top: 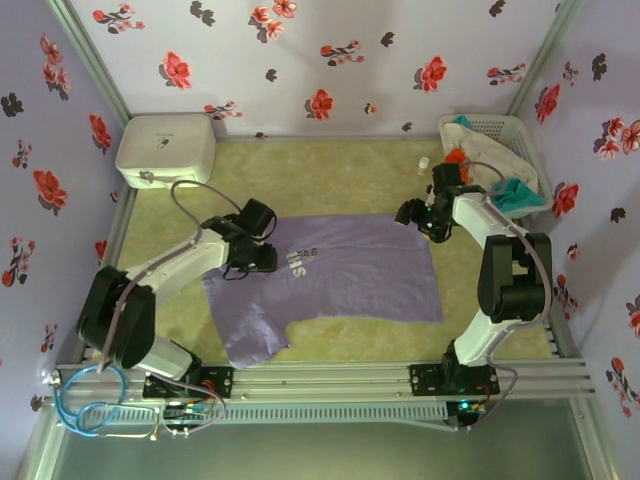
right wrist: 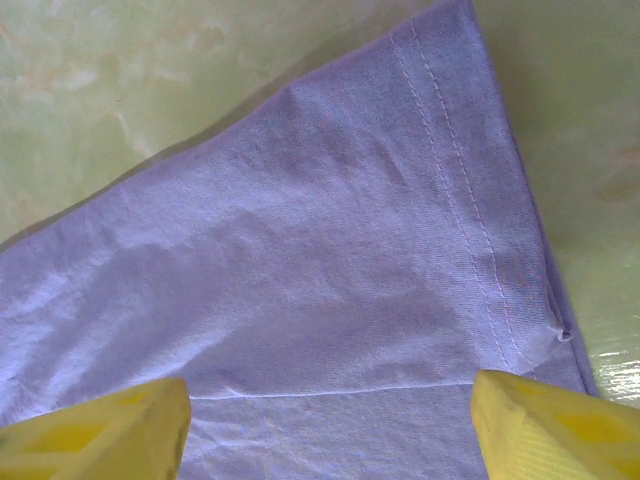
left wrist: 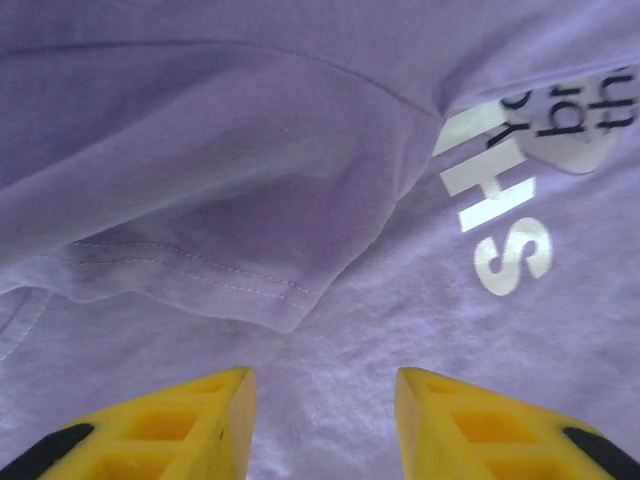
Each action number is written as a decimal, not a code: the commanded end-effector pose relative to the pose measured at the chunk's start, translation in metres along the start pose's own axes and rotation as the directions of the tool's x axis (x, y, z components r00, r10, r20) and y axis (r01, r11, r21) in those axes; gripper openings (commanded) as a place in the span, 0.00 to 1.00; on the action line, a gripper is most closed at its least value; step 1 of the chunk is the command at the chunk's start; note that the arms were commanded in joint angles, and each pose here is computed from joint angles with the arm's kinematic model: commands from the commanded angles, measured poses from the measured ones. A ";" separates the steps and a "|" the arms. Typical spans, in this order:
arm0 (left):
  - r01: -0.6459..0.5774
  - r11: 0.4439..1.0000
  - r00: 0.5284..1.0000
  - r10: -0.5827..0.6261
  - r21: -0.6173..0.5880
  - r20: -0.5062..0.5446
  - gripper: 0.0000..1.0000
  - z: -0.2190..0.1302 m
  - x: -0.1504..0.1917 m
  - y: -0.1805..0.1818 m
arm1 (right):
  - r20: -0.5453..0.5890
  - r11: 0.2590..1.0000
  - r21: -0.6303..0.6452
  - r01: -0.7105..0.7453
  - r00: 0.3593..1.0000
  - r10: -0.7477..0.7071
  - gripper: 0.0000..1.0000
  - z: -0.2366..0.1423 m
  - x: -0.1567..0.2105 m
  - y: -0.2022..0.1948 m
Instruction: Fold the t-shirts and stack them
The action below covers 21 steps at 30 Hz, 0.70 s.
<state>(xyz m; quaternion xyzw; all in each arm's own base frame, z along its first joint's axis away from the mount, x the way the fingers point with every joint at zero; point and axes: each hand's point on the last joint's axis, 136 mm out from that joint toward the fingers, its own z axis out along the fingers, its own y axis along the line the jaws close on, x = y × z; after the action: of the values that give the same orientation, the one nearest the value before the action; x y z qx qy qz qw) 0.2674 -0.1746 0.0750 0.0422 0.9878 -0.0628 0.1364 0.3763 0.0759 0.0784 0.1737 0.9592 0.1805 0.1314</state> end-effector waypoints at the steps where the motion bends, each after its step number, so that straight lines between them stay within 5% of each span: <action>1: -0.070 0.995 0.997 0.071 -0.071 0.017 0.40 0.013 -0.004 0.002 | 0.018 1.000 0.003 0.001 1.000 -0.001 0.75 0.001 -0.005 0.002; 13: -0.120 0.977 0.993 0.116 -0.178 -0.034 0.28 0.042 -0.008 0.007 | -0.001 1.000 0.009 -0.009 1.000 0.009 0.75 0.006 0.001 -0.002; 21: -0.127 0.972 0.992 0.119 -0.199 -0.051 0.05 0.041 -0.005 0.010 | -0.012 1.000 0.011 -0.013 1.000 0.013 0.74 0.009 0.001 -0.003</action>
<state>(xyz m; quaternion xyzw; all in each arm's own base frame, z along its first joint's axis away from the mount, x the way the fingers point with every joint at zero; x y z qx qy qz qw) 0.2811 -0.1715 0.0309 0.0857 0.9884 0.0326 0.1212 0.3775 0.0760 0.0763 0.1745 0.9591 0.1805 0.1311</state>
